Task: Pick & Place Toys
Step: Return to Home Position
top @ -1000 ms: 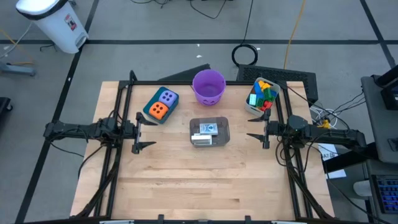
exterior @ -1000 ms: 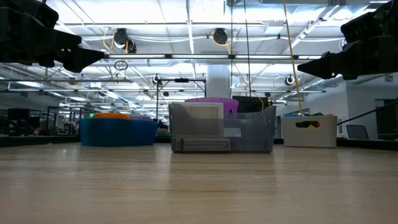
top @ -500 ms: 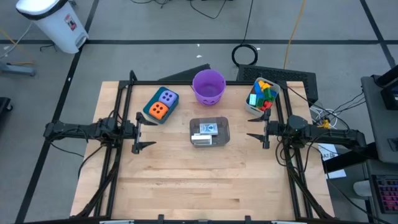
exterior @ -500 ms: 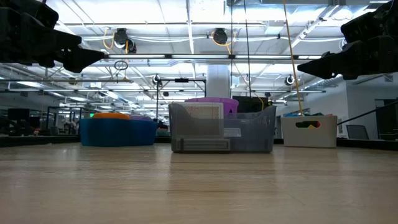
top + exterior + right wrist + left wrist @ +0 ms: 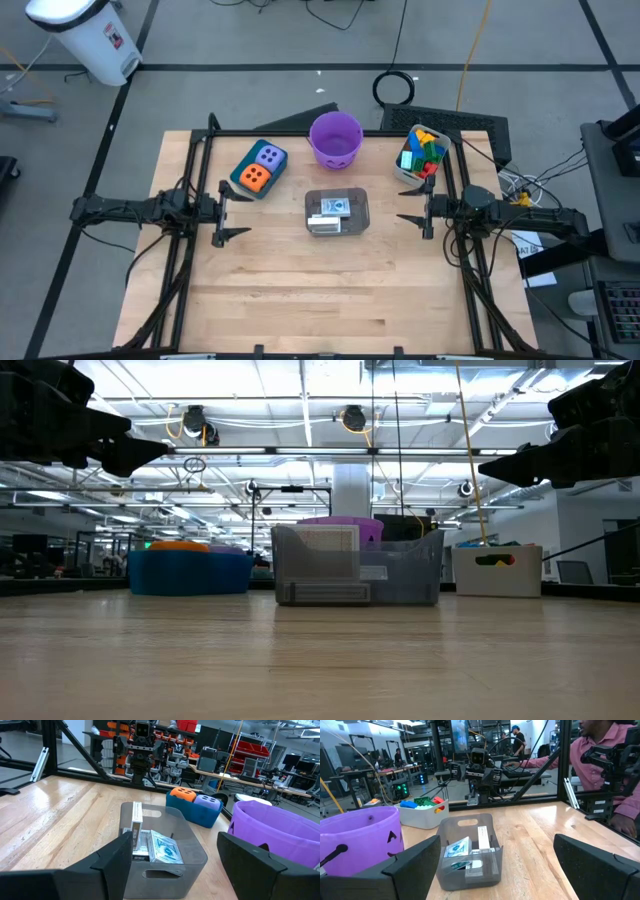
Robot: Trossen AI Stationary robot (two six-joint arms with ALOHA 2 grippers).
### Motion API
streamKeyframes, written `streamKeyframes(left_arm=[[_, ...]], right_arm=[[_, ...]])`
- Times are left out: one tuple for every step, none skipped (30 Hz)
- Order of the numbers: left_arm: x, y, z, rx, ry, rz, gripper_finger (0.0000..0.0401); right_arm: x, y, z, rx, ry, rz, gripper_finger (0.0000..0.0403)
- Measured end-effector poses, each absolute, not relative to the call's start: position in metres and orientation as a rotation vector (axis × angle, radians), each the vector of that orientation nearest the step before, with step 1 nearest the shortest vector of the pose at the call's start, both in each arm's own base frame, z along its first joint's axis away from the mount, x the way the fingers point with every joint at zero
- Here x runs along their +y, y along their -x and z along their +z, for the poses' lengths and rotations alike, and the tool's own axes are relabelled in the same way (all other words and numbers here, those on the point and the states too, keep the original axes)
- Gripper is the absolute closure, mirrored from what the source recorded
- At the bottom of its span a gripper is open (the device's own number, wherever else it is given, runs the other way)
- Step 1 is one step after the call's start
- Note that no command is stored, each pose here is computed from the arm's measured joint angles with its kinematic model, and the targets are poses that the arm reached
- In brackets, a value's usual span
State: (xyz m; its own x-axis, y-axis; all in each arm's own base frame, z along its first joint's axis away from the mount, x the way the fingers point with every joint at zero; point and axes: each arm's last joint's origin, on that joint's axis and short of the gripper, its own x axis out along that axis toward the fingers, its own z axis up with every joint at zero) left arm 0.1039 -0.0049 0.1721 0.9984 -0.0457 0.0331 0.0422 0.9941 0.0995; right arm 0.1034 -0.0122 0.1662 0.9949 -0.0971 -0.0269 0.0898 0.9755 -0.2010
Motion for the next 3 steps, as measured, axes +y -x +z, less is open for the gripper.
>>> streamKeyframes(left_arm=[[-0.0049, -0.1039, 0.1721, -0.035, -0.099, -0.044, 0.0009], [-0.0049, -0.1039, 0.1721, -0.035, -0.099, -0.044, 0.0009], [-0.0049, -0.1039, 0.1721, -0.035, -0.099, -0.044, 0.0009]], right_arm=[[-0.0122, -0.1034, 0.1662, 0.037, 0.201, -0.094, 0.014], [-0.0122, -0.1034, 0.1662, 0.037, 0.201, -0.094, 0.014], [-0.0122, -0.1034, 0.1661, 0.037, 0.201, -0.094, 0.014]])
